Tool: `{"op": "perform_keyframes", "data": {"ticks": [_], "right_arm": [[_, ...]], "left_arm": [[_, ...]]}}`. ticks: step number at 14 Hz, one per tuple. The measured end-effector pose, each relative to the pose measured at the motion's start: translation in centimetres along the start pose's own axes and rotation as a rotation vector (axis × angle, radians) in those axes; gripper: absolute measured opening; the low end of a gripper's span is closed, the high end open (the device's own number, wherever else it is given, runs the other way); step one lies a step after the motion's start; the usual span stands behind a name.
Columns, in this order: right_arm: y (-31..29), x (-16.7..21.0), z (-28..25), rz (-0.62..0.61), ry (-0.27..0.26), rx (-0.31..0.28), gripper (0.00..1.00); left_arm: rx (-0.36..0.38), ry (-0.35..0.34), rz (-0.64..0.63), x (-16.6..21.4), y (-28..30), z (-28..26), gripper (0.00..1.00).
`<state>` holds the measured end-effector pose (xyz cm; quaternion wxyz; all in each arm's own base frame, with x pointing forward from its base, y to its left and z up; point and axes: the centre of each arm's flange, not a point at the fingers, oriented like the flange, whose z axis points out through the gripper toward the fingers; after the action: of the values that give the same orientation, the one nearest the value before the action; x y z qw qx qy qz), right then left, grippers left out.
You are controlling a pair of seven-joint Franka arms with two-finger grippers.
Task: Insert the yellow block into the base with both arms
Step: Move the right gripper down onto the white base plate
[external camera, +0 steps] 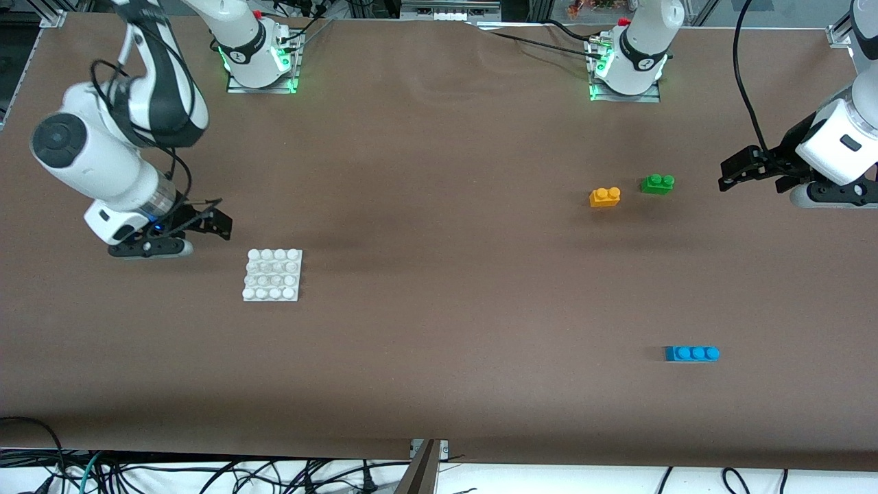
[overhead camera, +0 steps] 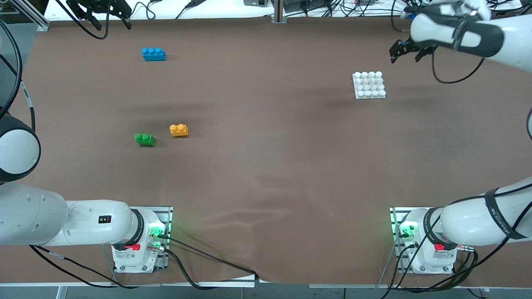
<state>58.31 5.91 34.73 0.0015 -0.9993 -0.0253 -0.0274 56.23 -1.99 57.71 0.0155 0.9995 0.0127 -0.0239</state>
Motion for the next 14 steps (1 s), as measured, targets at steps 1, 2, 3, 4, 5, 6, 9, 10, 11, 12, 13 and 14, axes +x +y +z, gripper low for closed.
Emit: {"op": "perform_keyframes", "data": {"ticks": [1,2,3,4,5,6,9,10,11,12,13,14], "right_arm": [[0.0,0.1,2.1,0.010,0.010,0.001,0.99],[0.0,0.3,3.7,0.021,0.017,0.001,0.99],[0.0,0.5,5.1,0.029,0.024,0.001,0.99],[0.0,0.6,6.3,0.032,0.033,0.002,0.99],[-0.1,0.7,7.5,0.033,0.046,0.003,0.99],[-0.1,0.7,8.7,0.036,0.060,0.005,0.99],[-0.4,0.1,11.7,0.069,0.067,0.009,0.99],[-0.4,0.0,12.3,0.071,0.068,0.010,0.99],[-0.5,-0.1,12.9,0.072,0.069,0.010,0.99],[-0.5,-0.1,13.3,0.076,0.070,0.011,0.99],[-0.5,-0.2,13.7,0.087,0.070,0.011,0.99],[-0.5,-0.2,14.1,0.098,0.068,0.012,0.99]], "left_arm": [[0.000,0.000,0.000,0.0,0.0,0.0,1.00],[0.000,0.000,0.000,0.0,0.0,0.0,1.00],[0.000,0.000,0.000,0.0,0.0,0.0,1.00],[0.000,0.000,0.000,0.0,0.0,0.0,1.00],[0.000,0.000,0.000,0.0,0.0,0.0,1.00],[0.000,0.000,0.000,0.0,0.0,0.0,1.00],[0.000,0.000,0.000,0.0,0.0,0.0,1.00],[0.000,0.000,0.000,0.0,0.0,0.0,1.00],[0.000,0.000,0.000,0.0,0.0,0.0,1.00],[0.000,0.000,0.000,0.0,0.0,0.0,1.00],[0.000,0.000,0.000,0.0,0.0,0.0,1.00],[0.000,0.000,0.000,0.0,0.0,0.0,1.00]]}}
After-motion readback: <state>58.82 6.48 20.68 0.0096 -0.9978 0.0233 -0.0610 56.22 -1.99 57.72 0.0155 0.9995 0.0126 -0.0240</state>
